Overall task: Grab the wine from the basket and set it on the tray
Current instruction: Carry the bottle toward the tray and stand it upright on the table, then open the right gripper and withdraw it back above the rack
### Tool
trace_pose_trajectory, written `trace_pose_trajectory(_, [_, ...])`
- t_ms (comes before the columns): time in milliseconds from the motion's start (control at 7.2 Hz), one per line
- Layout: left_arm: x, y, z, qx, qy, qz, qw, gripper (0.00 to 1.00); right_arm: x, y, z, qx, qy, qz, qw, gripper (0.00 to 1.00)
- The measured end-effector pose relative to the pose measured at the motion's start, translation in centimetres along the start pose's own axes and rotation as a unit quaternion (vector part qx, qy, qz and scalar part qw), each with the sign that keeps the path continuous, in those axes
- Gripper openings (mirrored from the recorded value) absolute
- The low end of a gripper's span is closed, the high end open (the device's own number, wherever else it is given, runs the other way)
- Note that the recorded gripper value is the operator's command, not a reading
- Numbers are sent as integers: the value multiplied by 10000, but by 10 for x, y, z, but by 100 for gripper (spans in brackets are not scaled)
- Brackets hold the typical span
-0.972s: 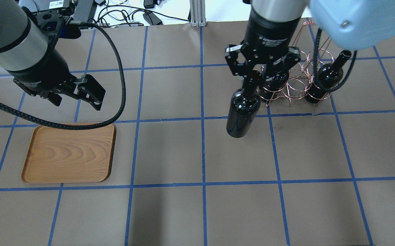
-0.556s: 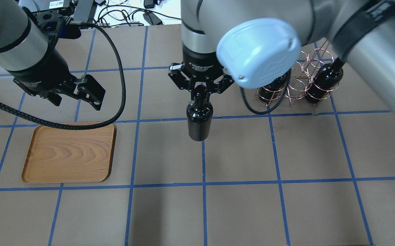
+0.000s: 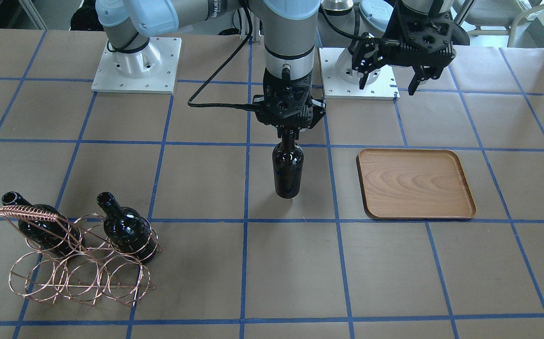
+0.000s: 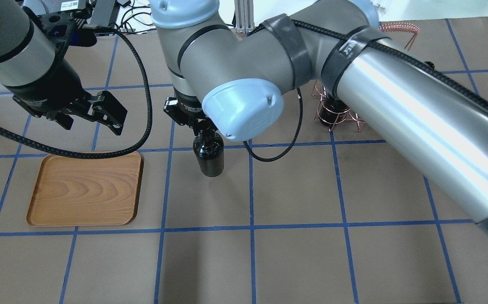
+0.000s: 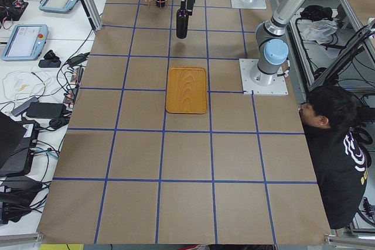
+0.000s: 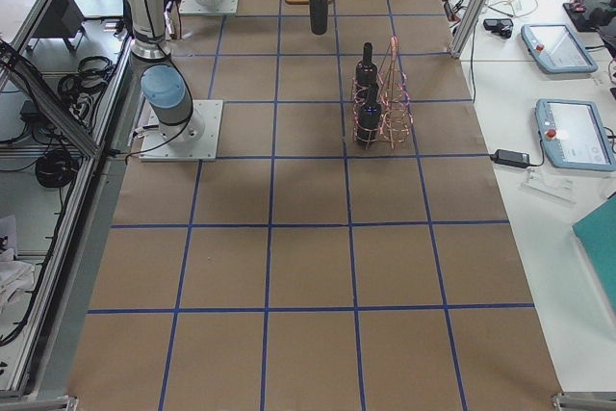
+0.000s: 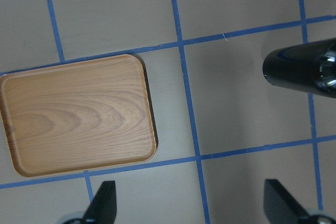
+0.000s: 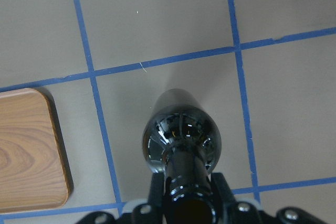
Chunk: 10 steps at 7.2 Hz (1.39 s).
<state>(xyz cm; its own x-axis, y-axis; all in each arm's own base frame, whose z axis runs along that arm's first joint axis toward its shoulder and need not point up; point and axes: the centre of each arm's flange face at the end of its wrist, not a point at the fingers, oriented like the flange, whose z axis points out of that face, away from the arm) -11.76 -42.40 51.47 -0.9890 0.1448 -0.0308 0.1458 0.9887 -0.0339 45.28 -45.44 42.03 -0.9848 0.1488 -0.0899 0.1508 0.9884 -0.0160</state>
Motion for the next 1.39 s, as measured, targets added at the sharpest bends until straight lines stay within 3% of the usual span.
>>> trace_pose_trajectory(139, [-1,0,0,12,-3,-5,10000,100,-9,6,8,-12,6,-47,10000,37])
trace_pose_trajectory(278, [-1,-1,-1,24,-4,-7,10000,100,-13,9,11,-24,6,-76,10000,72])
trace_pose_trajectory(417, [-2,-1,-2,34,-8,-21,10000,100,-15,11,12,-27,-1,-90,10000,89])
trace_pose_trajectory(556, [-4,-1,-3,45,-12,-44,10000,100,-15,11,10,14,-17,-100,9999,97])
trace_pose_trajectory(972, [-8,-2,-3,48,-14,-87,9999,100,4,3,-25,320,-96,-273,9991,99])
trace_pose_trajectory(1389, [-8,-3,-1,47,4,-89,9999,100,103,-46,-80,344,269,-324,9985,100])
